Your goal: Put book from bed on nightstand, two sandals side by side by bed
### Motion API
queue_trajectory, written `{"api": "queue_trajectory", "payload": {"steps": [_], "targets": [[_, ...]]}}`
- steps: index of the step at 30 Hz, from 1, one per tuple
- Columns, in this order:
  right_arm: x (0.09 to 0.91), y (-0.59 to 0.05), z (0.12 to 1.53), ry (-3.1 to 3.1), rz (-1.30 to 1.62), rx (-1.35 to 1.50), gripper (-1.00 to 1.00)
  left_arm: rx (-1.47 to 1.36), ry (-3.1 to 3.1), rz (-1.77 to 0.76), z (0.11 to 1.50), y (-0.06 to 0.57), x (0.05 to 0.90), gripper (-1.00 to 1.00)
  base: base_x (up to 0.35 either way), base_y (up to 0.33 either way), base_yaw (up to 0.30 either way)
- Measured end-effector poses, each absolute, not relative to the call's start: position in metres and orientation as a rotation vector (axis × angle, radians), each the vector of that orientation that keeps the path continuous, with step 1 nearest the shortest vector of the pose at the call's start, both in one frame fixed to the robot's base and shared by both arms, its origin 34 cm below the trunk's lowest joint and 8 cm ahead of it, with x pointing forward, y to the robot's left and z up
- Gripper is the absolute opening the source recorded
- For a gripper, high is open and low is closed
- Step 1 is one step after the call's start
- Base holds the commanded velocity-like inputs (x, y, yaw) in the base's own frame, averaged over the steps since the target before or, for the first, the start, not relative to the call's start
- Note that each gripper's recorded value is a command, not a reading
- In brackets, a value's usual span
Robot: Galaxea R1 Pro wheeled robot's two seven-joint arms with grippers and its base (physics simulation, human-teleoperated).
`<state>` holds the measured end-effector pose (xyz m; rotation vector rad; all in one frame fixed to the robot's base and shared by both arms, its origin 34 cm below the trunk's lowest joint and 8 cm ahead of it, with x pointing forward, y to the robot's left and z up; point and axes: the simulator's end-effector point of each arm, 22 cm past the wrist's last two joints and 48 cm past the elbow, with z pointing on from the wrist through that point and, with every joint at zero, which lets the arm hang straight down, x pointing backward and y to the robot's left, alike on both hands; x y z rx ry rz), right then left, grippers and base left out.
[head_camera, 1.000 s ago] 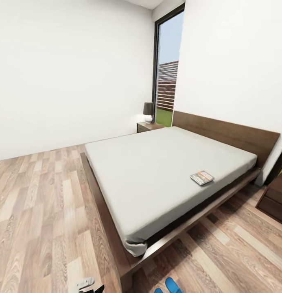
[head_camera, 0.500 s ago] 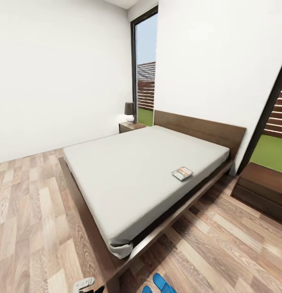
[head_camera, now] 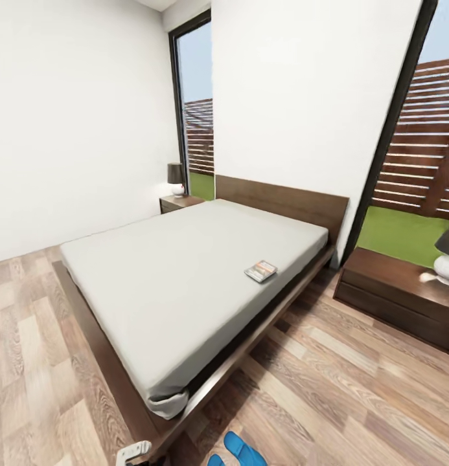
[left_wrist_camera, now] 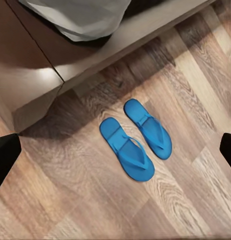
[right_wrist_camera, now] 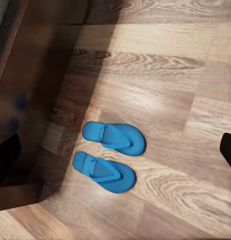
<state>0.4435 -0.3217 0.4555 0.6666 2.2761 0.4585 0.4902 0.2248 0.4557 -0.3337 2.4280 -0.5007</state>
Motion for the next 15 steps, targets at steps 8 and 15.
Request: {"api": "queue_trajectory", "payload": {"steps": [8, 15], "targets": [[0.445, -0.322, 0.465, 2.276, 0.459, 0.666, 1.0, -0.334, 2.428, -0.501, 0.465, 0.225, 0.491, 1.0, 0.0, 0.0, -0.3], [0.446, -0.322, 0.478, 2.276, 0.459, 0.667, 1.0, -0.334, 2.428, -0.501, 0.478, 0.225, 0.492, 1.0, 0.0, 0.0, -0.3]]}}
